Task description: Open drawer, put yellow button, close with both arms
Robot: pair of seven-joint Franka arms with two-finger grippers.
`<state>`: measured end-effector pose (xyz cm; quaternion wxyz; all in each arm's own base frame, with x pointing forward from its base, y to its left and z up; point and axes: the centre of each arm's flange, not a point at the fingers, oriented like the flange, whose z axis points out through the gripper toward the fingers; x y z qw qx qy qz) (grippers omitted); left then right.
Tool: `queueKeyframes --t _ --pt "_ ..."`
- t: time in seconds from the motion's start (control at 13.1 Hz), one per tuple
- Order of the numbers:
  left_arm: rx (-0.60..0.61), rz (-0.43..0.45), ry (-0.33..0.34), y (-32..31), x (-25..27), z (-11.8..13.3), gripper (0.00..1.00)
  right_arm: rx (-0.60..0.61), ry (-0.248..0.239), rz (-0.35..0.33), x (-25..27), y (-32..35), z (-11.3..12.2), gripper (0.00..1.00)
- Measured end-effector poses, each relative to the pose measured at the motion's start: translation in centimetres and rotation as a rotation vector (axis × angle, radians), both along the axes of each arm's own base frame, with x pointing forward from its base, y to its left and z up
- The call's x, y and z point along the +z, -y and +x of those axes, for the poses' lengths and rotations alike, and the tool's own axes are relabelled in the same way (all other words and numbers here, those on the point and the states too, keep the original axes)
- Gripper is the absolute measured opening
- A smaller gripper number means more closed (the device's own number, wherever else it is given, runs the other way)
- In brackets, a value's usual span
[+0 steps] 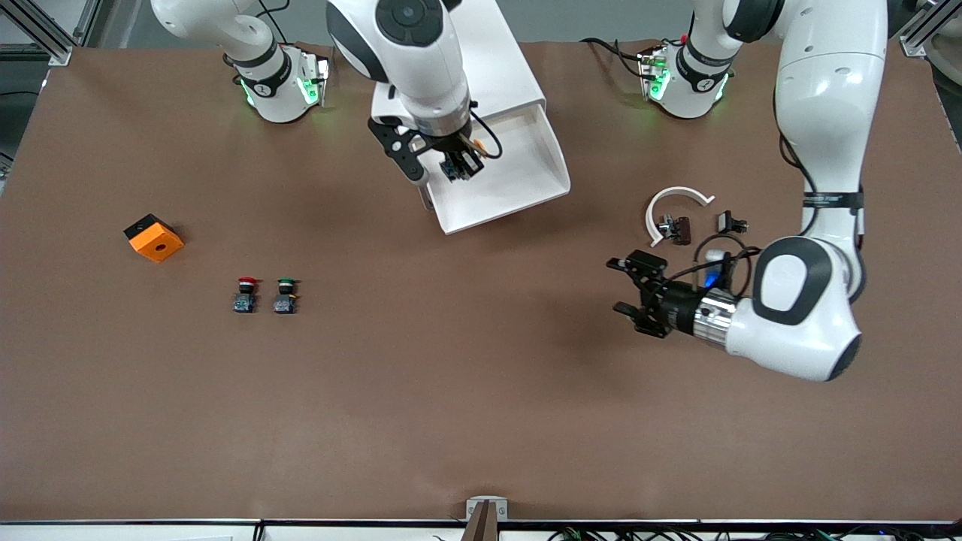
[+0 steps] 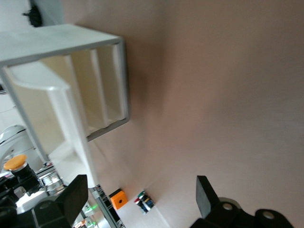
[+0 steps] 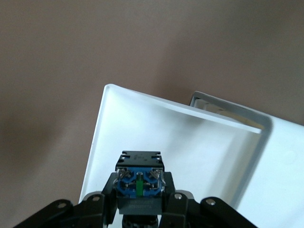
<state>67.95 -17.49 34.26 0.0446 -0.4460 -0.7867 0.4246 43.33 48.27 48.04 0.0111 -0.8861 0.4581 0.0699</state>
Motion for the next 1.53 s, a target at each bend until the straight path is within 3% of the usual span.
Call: queueKeyframes --t 0.53,0.92,1.14,1.3,1.53 --pt "-0.131 -0.026 0.228 -5.3 2.8 0.9 1.00 -0.059 -0.043 0.000 -5.0 -2.9 -0.5 0.41" --pt "-0.237 -0.072 0.333 -5.5 3.6 0.8 1.00 -0.056 -0.063 -0.006 -7.4 -4.3 -1.2 0.41" --pt "-0.360 -0.114 0.419 -5.2 3.4 0.7 1.00 -0.069 -0.067 -0.011 -7.7 -4.4 -1.1 0.41" --pt "-0.482 -0.096 0.464 -5.6 3.0 0.5 1.00 -0.110 -0.070 -0.014 -7.6 -4.4 -1.1 0.56" --pt "-0.659 -0.054 0.517 -3.5 3.5 -0.1 1.00 -0.151 -0.069 -0.014 -7.2 -4.5 -1.0 0.90"
